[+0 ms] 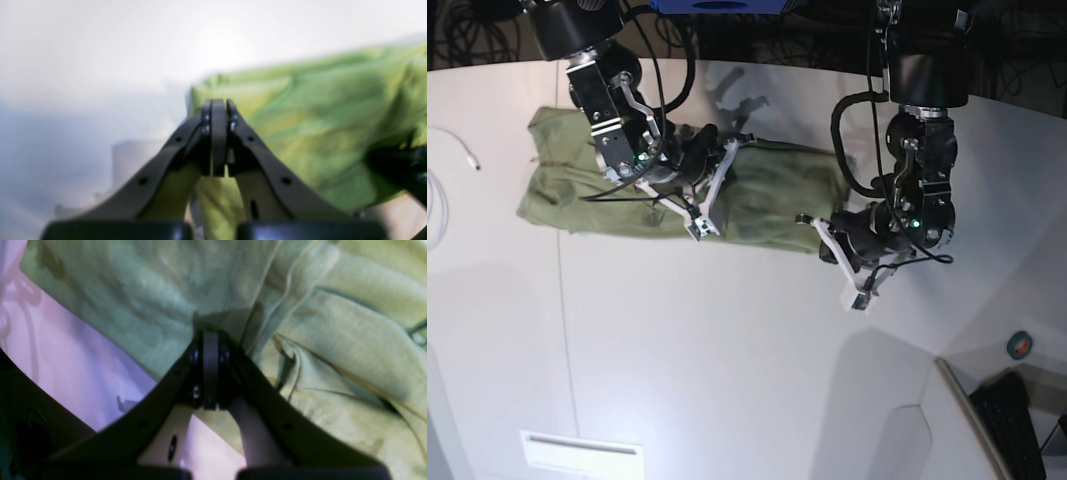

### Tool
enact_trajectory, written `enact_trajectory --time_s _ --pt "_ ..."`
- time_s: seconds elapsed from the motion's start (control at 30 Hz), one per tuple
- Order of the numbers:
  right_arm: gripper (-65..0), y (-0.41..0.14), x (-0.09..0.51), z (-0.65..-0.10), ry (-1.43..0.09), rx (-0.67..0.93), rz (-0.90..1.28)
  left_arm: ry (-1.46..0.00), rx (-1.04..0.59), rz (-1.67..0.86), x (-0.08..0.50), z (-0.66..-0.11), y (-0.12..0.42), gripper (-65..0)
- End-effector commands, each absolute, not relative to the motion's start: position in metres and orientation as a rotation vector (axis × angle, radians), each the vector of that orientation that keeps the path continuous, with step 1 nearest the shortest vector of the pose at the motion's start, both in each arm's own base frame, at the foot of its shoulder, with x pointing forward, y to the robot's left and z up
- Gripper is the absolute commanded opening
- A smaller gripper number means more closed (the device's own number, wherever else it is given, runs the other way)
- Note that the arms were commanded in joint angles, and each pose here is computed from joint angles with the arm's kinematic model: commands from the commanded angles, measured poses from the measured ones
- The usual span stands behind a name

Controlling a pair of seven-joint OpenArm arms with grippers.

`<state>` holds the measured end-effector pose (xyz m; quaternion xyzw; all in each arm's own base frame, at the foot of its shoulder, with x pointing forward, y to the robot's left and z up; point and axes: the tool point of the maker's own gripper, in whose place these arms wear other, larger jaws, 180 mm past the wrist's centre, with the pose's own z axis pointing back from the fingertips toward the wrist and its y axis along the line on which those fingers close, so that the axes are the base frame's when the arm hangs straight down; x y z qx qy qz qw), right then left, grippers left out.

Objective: Layout the t-shirt on the table in an organized manner, then fold the t-shirt properly
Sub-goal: 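Release the shirt and lift both grippers away from it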

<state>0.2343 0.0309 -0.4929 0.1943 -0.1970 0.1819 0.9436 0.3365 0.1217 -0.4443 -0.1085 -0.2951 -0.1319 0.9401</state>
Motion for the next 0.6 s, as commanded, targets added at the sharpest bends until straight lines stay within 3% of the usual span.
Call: enact_trajectory --time_s 0.0,0.23,0.43,0.57 --pt "-65.0 0.03 0.237 -0.491 -0.405 0.385 0.375 -0.639 -0.242 -0.27 0.348 -0.435 0.114 -65.0" --pt "-65.0 0.03 0.237 -0.491 -0.405 0.385 0.376 -0.554 -0.28 -0.2 0.36 -0.47 0.118 -65.0" --pt "-65.0 0.031 0.239 -0.488 -0.414 0.385 0.379 -0.656 -0.231 -0.177 0.374 -0.429 0.14 -65.0" --pt "-65.0 0.029 0.251 -0.459 -0.512 0.391 0.385 -0.731 -0.185 -0.147 0.371 -0.394 0.159 -65.0"
